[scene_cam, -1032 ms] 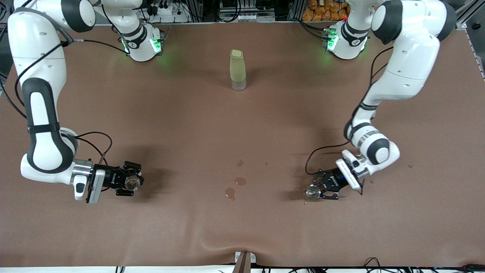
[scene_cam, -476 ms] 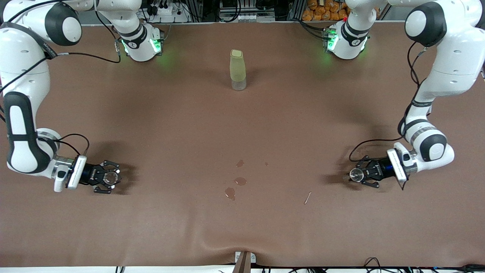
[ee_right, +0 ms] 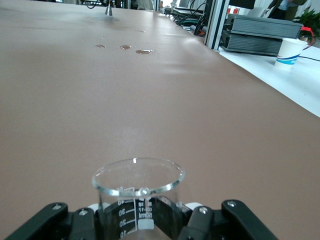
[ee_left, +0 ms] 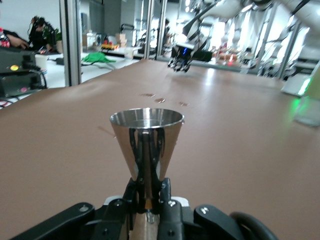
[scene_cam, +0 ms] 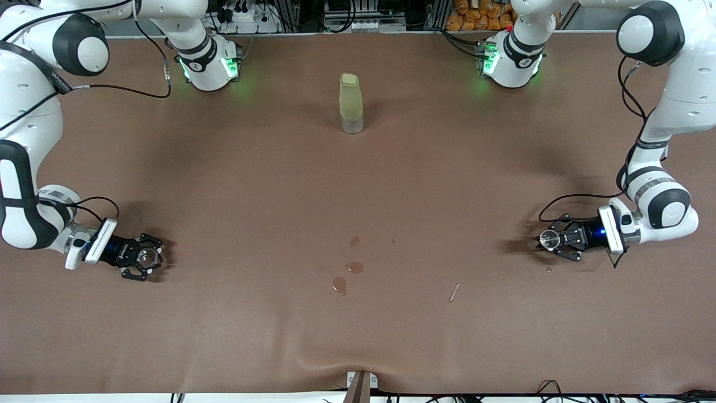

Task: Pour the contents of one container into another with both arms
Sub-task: 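Set down the jigger and beaker and open both grippers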

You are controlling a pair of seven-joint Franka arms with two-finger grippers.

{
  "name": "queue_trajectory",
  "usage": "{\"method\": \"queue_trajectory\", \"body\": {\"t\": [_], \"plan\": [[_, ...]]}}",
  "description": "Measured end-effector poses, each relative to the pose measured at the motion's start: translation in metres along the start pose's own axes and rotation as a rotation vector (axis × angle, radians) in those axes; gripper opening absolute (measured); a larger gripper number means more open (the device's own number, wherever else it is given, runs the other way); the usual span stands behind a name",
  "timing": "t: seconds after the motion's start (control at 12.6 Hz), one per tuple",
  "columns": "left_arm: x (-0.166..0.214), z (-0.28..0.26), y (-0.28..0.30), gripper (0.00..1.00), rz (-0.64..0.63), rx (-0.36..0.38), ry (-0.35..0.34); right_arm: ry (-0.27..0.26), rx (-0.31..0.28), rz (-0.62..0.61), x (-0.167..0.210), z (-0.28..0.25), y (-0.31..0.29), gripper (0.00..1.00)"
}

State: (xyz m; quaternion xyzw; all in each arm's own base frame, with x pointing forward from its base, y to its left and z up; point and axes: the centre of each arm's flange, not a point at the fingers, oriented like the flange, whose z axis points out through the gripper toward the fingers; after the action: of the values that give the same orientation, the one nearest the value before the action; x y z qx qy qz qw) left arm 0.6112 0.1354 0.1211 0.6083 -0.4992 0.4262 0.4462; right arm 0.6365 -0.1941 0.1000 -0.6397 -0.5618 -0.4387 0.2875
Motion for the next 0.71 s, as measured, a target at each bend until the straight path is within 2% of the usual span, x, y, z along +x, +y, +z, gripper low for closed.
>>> {"method": "queue_trajectory", "body": {"t": [0.08,0.16,0.4,0.71], "plan": [[-0.001,-0.007,0.004,0.20,-0.003,-0.011,0.011,0.006,-0.010,0.006,-0.004,-0.004,-0.001,0.12],[-0.002,-0.013,0.007,0.20,-0.004,-0.020,0.023,0.015,-0.016,0.009,-0.004,-0.007,-0.001,0.18],[-0.003,-0.019,0.012,0.20,0.006,-0.032,0.045,0.071,-0.009,0.017,0.000,-0.005,-0.003,0.52],[-0.014,-0.011,0.018,0.20,0.028,-0.042,0.058,0.080,-0.006,0.030,0.001,-0.005,-0.003,0.99]]}}
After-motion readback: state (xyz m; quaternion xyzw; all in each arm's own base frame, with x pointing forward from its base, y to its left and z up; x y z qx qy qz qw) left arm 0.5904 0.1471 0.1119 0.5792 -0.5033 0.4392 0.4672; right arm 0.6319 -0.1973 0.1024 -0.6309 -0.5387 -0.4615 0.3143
